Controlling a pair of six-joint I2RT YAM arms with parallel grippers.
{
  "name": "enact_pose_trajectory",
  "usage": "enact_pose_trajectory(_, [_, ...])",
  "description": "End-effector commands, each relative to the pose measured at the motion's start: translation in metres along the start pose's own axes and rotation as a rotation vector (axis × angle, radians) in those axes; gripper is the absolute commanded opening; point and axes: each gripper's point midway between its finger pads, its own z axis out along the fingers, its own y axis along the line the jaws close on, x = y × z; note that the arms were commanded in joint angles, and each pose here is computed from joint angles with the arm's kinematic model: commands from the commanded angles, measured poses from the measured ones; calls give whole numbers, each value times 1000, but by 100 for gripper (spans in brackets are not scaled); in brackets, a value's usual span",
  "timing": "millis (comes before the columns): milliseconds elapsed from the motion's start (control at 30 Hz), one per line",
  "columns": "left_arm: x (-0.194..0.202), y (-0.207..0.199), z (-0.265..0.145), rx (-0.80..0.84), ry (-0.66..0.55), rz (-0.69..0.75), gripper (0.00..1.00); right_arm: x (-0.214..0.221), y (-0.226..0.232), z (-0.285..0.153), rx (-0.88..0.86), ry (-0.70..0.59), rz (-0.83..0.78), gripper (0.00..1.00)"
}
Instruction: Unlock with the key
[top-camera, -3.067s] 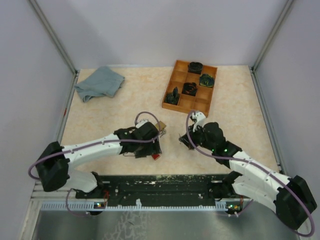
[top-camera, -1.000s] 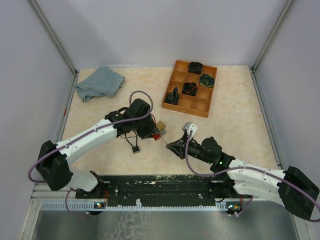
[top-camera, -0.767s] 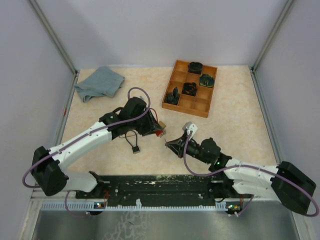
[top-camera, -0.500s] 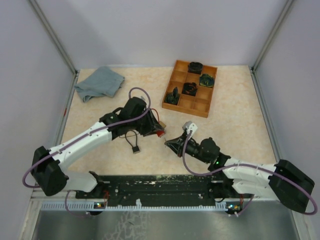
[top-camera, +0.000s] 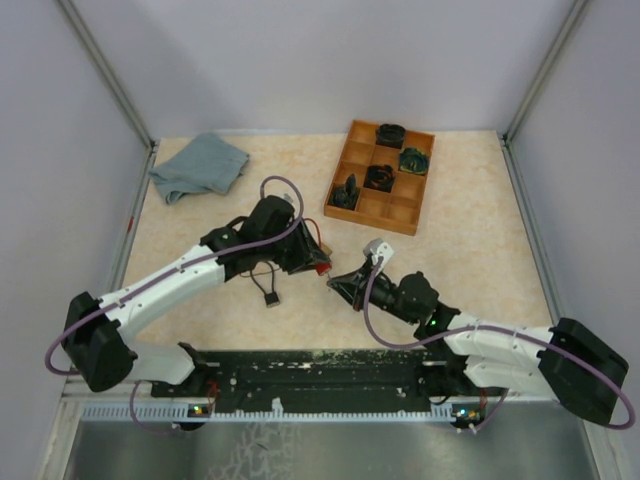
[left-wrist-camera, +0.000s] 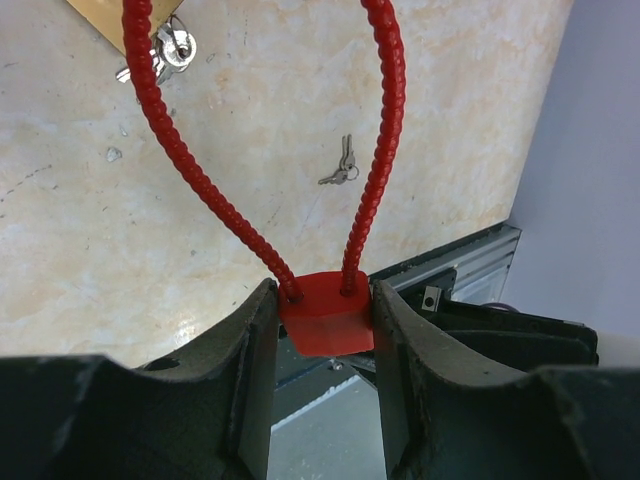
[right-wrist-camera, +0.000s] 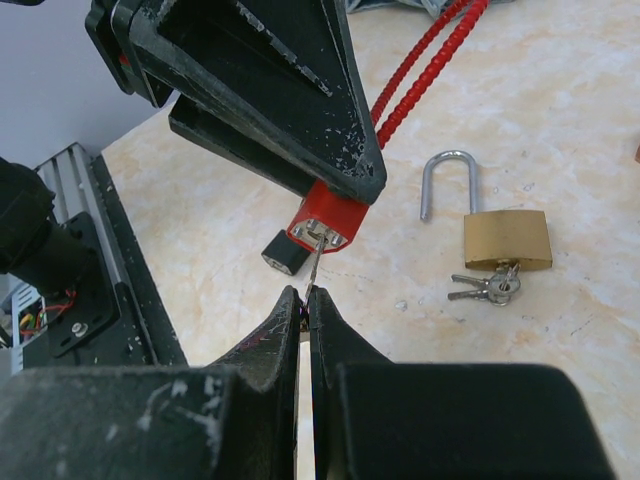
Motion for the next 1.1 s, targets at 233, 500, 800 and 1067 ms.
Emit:
enact_pose_trajectory(233, [-2,-17,-4,53,-28,47,0,-33,12,9,-26,-71,12,0])
enact_pose_trajectory(500, [2,-19,-5,48,-55,100,0,-38,13,7,-17,-79,34,0])
enact_pose_trajectory(800, [16,-29,-9,11,-142,262,0,-50,12,1,0,-107,73,0])
enact_pose_trajectory(1067, [30,-29,-12,18,-141,222,0,-57,10,-4,-10,-176,87,0])
